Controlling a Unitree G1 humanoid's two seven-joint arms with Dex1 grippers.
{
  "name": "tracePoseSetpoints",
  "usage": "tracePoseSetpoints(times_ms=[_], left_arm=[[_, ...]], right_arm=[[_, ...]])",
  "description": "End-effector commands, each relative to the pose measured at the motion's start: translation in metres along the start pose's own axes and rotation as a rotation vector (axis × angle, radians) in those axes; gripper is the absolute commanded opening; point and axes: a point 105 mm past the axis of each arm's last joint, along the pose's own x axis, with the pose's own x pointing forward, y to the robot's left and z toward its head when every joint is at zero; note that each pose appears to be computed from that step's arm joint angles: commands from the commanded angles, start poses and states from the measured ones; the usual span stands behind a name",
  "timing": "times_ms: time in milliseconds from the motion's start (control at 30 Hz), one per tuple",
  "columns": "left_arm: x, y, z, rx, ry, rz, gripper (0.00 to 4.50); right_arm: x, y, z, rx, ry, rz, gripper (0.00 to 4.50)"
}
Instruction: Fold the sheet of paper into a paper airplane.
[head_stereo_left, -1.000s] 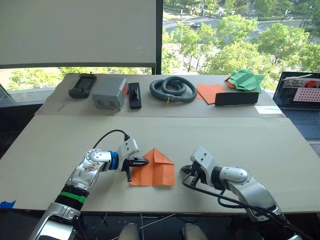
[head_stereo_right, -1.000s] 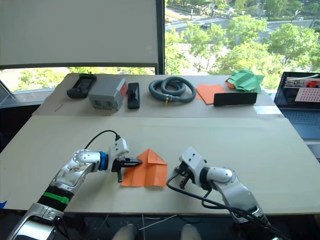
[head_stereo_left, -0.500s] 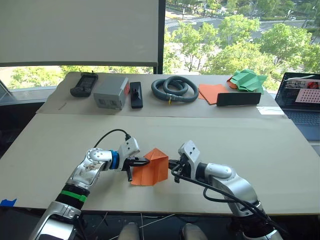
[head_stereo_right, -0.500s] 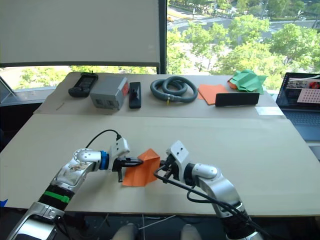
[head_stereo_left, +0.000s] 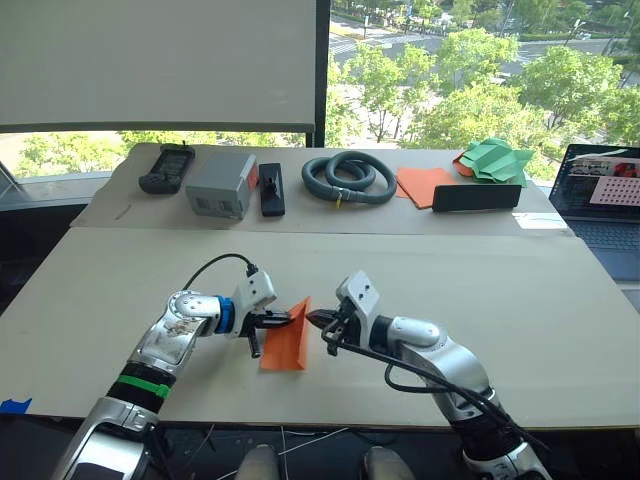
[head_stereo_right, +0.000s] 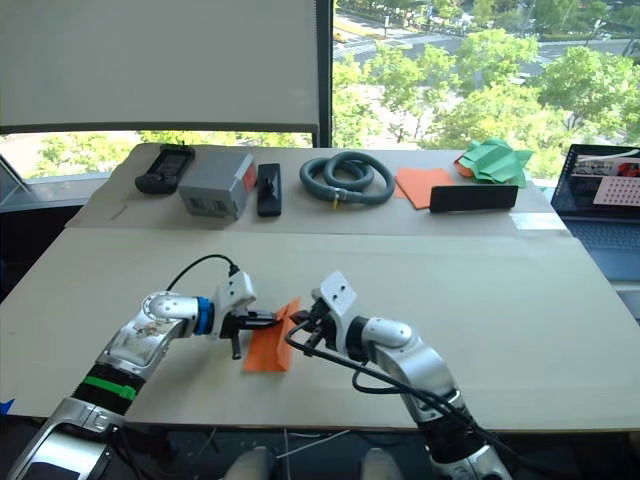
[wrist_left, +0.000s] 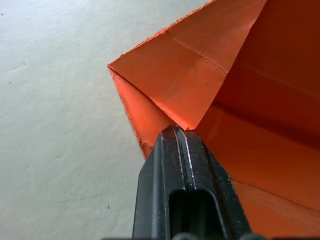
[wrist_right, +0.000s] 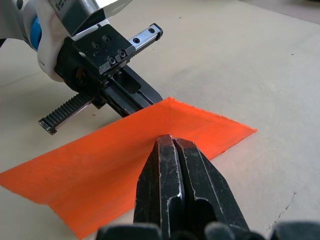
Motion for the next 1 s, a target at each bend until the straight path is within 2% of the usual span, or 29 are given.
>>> tracePoseSetpoints(times_ms=[33, 367, 533, 733, 1000], left_arm=[[-0.011, 0.006, -0.009, -0.007, 0.053, 0.043, 0.01], [-0.02, 0.012, 0.015, 0.054, 0.022, 0.077, 0.01], [-0.011, 0.0, 0.031, 0.078, -0.022, 0.029, 0.01], [0.004, -0.009, 0.015, 0.059, 0.021, -0.011, 0.01], [0.007, -0.005, 0.001, 0.022, 0.041, 0.0, 0.01]], right_arm=[[0.003, 0.002, 0.013, -0.039, -0.049, 0.011, 0.0], [0.005, -0.001, 0.01, -0.047, -0.035, 0.013, 0.0], [0.006, -0.001, 0.009, -0.049, -0.034, 0.013, 0.0], [0.009, 0.0, 0.011, -0.053, -0.037, 0.016, 0.0], [0.017, 0.005, 0.019, -0.066, -0.056, 0.034, 0.0]])
